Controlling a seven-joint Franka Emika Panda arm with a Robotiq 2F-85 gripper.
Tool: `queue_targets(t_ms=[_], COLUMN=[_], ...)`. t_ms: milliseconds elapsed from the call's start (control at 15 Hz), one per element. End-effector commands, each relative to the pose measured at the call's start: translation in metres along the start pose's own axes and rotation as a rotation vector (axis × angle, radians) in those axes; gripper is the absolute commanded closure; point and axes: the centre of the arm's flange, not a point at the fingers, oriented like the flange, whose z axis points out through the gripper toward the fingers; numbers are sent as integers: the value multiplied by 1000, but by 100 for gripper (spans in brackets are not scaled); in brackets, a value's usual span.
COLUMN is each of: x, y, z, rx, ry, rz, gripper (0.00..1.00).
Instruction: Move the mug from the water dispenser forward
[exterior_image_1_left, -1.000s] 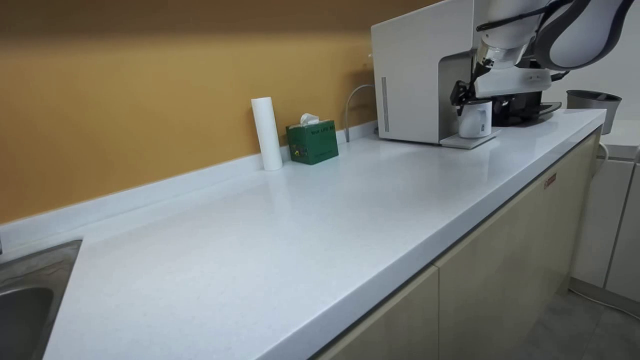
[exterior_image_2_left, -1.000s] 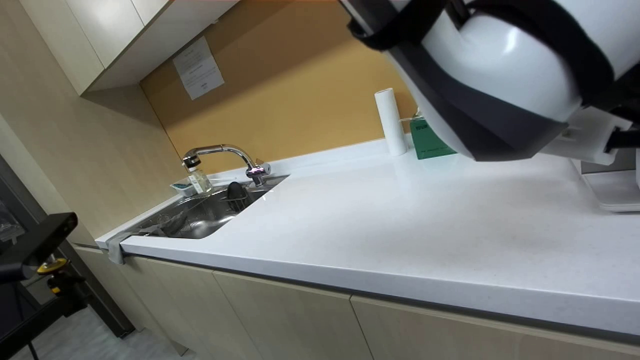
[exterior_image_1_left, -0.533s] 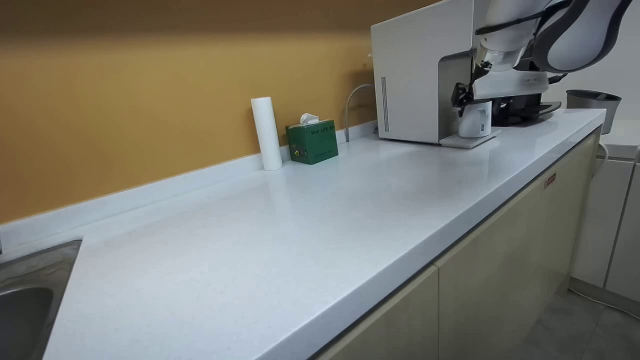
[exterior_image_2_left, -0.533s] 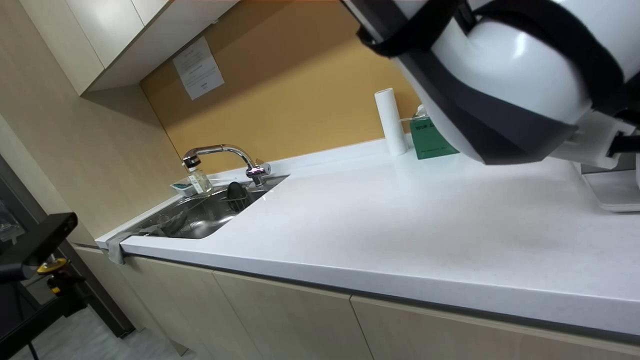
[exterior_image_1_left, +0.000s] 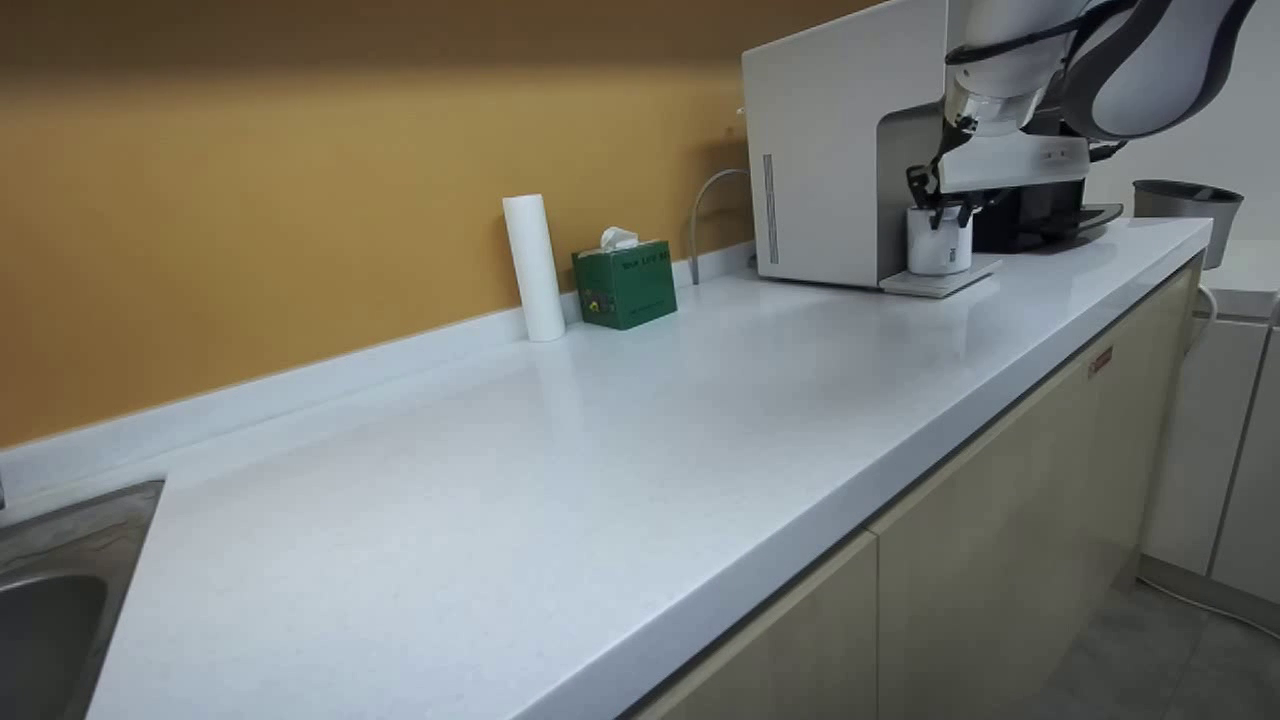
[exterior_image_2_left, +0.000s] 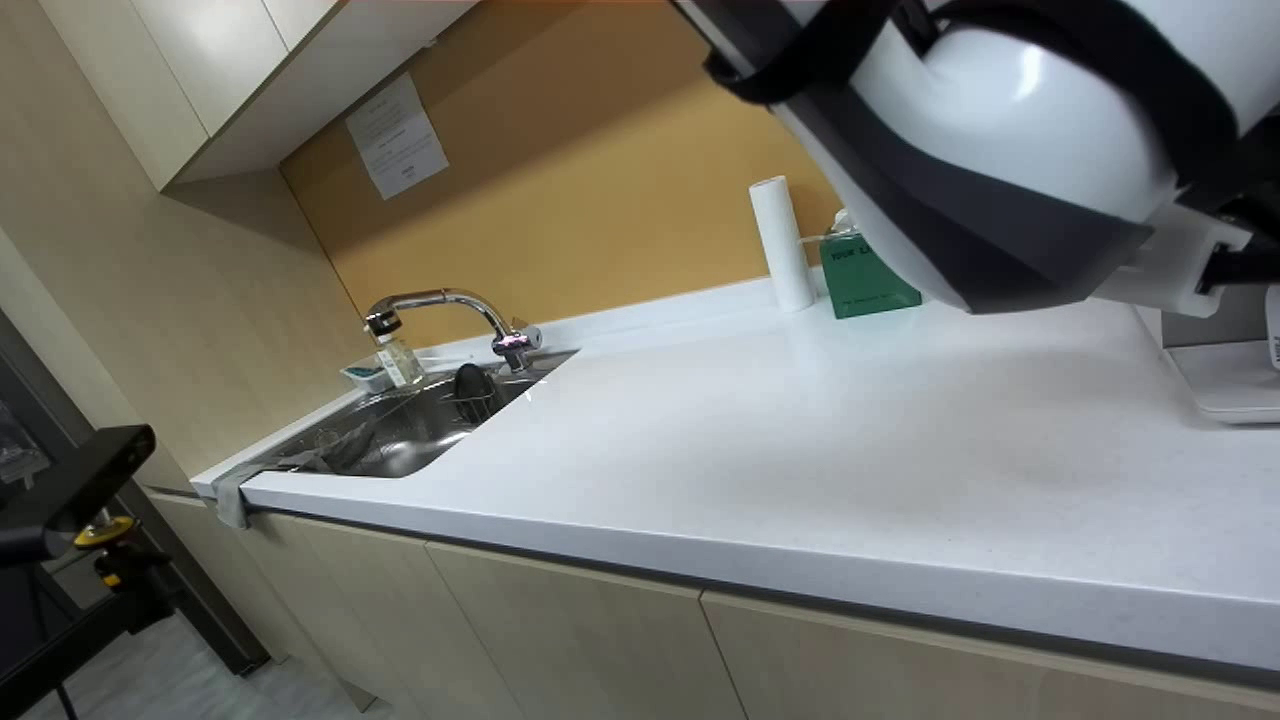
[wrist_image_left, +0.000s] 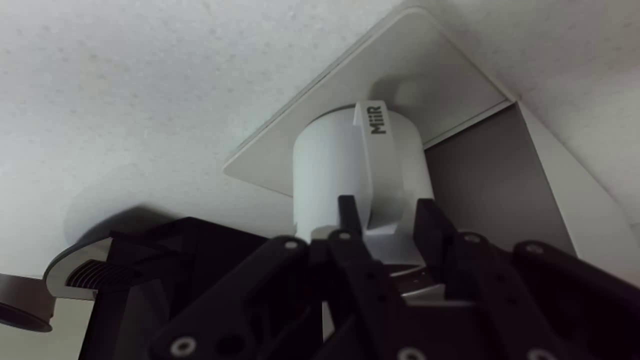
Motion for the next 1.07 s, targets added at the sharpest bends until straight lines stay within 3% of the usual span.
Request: queue_targets(t_ms=[0, 133, 400, 1000], x=[-7, -8, -12, -34], y=[-2, -1, -2, 5], z=[-6, -9, -22, -92], rx=[0, -7, -4, -36], ry=[22, 18, 1, -14], rz=[19, 21, 18, -12], gripper=[96, 99, 96, 96])
